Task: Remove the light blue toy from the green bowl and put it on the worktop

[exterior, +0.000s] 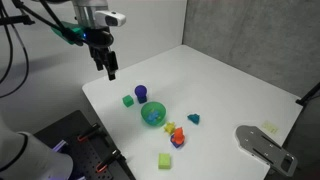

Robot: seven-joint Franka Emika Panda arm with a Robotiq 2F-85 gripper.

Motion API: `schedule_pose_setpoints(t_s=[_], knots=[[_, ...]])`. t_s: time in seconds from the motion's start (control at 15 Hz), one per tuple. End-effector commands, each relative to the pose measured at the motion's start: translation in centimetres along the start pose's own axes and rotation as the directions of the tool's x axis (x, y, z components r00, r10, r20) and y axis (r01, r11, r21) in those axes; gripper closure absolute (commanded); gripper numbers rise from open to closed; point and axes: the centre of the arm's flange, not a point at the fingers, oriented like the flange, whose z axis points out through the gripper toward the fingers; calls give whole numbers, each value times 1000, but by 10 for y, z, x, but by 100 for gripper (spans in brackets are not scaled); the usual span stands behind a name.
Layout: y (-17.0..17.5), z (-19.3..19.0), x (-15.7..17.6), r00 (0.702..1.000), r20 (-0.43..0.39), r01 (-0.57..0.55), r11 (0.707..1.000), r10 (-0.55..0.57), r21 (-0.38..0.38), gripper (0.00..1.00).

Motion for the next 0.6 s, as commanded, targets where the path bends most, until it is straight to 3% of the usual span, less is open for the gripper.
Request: schedule_pose_setpoints(t_s=[0.0, 0.2, 0.53], knots=[[0, 0, 0, 1000, 0, 0, 1000, 0, 0, 0], [0, 0, 0, 1000, 0, 0, 1000, 0, 0, 0], [11, 8, 38, 998, -43, -39, 999, 38, -7, 0]])
